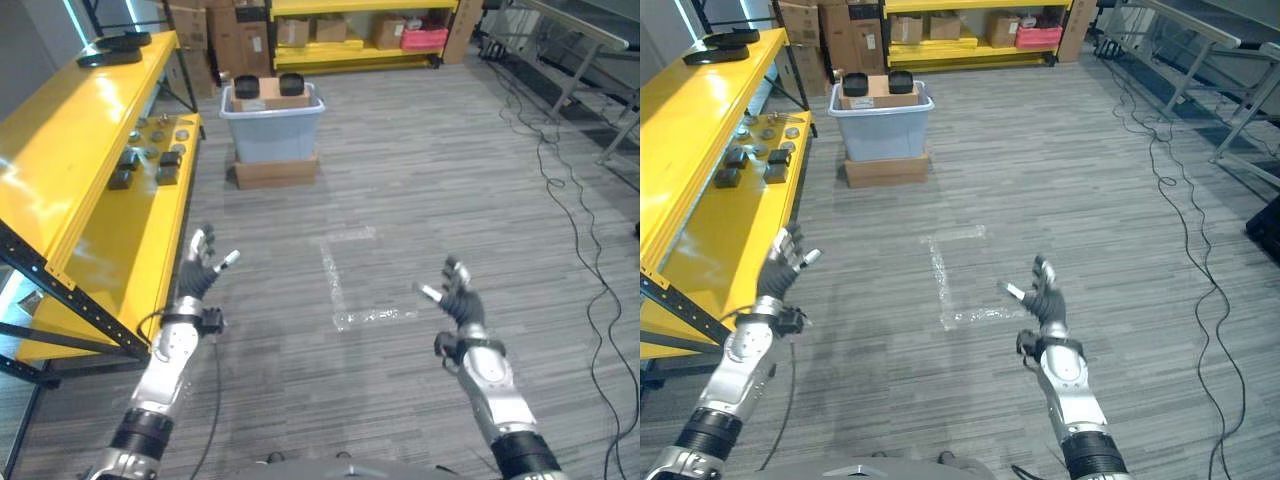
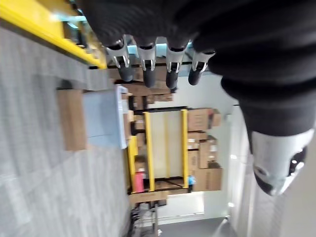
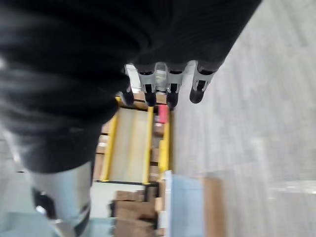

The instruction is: Move parts from the plastic box to the shelf.

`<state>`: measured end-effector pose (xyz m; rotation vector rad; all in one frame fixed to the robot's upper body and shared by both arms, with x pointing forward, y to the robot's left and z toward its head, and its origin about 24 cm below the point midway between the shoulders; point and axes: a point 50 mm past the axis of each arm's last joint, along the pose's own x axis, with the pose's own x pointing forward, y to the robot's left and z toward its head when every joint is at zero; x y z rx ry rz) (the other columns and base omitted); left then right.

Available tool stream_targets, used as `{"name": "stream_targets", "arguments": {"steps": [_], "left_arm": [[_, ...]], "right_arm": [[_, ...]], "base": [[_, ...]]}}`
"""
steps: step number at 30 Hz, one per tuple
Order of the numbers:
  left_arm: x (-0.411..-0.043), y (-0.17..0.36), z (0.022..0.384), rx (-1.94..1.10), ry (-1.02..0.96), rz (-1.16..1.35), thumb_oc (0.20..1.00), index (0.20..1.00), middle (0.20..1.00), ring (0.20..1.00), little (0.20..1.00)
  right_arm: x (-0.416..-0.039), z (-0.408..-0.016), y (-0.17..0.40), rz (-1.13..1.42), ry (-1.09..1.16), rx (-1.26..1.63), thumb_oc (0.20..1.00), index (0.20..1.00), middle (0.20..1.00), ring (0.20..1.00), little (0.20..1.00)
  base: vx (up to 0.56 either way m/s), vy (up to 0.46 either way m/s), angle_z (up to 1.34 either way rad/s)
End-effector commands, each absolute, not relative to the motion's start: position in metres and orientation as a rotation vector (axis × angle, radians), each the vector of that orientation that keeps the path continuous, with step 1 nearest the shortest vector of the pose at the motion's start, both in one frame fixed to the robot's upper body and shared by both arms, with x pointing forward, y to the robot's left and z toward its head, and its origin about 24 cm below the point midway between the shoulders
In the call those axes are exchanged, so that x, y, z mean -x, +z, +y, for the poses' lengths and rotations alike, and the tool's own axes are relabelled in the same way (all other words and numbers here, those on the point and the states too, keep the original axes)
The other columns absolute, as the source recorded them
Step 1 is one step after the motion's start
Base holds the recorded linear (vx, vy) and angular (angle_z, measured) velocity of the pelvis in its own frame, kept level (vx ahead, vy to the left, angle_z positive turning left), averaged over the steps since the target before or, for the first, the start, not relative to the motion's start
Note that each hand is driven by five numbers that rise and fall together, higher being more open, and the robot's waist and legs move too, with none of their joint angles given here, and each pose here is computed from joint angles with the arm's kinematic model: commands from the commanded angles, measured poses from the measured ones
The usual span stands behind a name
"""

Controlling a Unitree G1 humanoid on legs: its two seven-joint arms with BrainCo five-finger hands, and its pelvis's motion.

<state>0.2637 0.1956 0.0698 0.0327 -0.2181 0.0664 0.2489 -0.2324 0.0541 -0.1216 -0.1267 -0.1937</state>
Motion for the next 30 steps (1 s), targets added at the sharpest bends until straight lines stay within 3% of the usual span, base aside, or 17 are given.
{"name": "stream_targets", "arguments": {"steps": [1,21,30], "left_arm": [[-0.267,0.085,0.205,-0.067,0.063,-0.298,1.0,1.0,1.0,1.0,1.0],[-0.275,0.111,0.188,-0.05,-0.093,-0.389,1.0,1.0,1.0,1.0,1.0],[-0.28,0.112,0.169,-0.023,-0.144,-0.406,1.0,1.0,1.0,1.0,1.0]], "right_arm": [[-0.248,-0.232,0.072,-0.267,-0.175,-0.057,1.0,1.0,1.0,1.0,1.0],[-0.262,-0.209,0.087,-0.289,-0.049,-0.009,1.0,1.0,1.0,1.0,1.0],[-0.256,-0.21,0.078,-0.251,-0.044,0.13,1.0,1.0,1.0,1.0,1.0]], "base": [[0.01,0.037,-0.04],[0.01,0.08,0.0],[0.28,-0.026,-0.02]]}}
